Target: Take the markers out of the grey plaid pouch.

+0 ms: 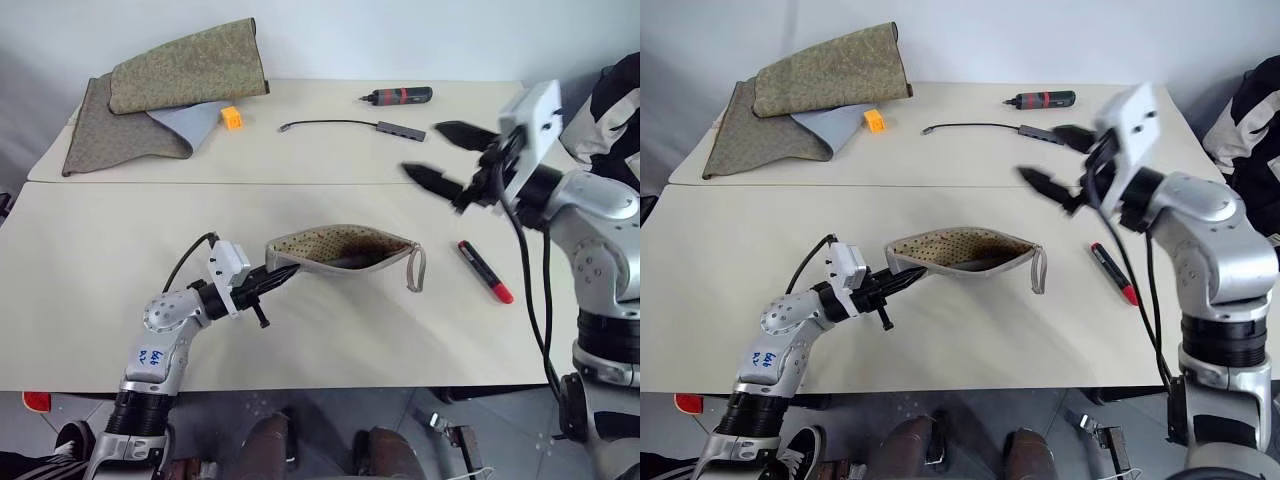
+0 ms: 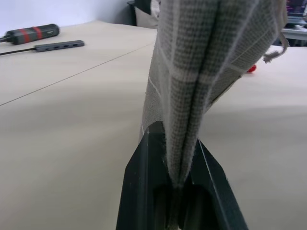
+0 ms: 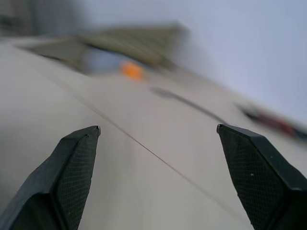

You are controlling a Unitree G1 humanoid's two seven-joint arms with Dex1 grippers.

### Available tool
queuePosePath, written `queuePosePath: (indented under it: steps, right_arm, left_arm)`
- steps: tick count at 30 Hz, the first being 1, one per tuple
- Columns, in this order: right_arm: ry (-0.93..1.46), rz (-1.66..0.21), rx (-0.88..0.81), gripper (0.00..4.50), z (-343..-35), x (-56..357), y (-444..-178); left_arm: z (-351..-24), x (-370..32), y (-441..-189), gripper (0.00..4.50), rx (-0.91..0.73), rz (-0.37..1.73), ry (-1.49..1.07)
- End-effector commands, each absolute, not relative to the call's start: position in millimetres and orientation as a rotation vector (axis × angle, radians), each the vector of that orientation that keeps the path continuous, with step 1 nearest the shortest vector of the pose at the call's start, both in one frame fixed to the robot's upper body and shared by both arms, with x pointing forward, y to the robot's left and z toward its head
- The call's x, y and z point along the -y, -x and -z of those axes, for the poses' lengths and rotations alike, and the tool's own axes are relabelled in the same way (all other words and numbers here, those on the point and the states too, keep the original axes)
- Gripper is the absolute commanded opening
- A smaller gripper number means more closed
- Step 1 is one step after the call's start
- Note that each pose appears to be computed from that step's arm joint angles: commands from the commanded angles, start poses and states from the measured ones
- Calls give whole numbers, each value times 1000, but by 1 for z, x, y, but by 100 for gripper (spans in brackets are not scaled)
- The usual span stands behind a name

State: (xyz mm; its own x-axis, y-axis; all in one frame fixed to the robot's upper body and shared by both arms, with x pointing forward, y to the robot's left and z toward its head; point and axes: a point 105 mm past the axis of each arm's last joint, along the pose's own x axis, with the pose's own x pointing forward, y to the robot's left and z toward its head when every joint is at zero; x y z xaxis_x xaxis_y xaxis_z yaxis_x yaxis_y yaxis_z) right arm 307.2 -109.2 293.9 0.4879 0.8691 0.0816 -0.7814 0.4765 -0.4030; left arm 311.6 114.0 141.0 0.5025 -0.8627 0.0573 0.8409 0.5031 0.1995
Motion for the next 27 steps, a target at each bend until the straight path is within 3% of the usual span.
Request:
queuePosePath:
  steps: [1,5,9,22,27]
  right_arm:
    - [454,-1183,319,356,-283,85,-280]
    - [547,-1197,269,218,-254,76,-280]
    - [830,-1085,207,81,-222,86,-305]
    - [1216,-1107,178,81,-186,75,-320]
    - [1175,-1051,185,81,-193,62,-331]
  left_arm:
    - [-161,-104,-310,0,231,1057,-179]
    - [-162,-99,-308,0,236,1068,-169]
    - [-160,-96,-303,0,233,1083,-169]
    - [-162,-77,-293,0,217,1155,-96]
    - [-158,-67,-285,0,161,1219,-56]
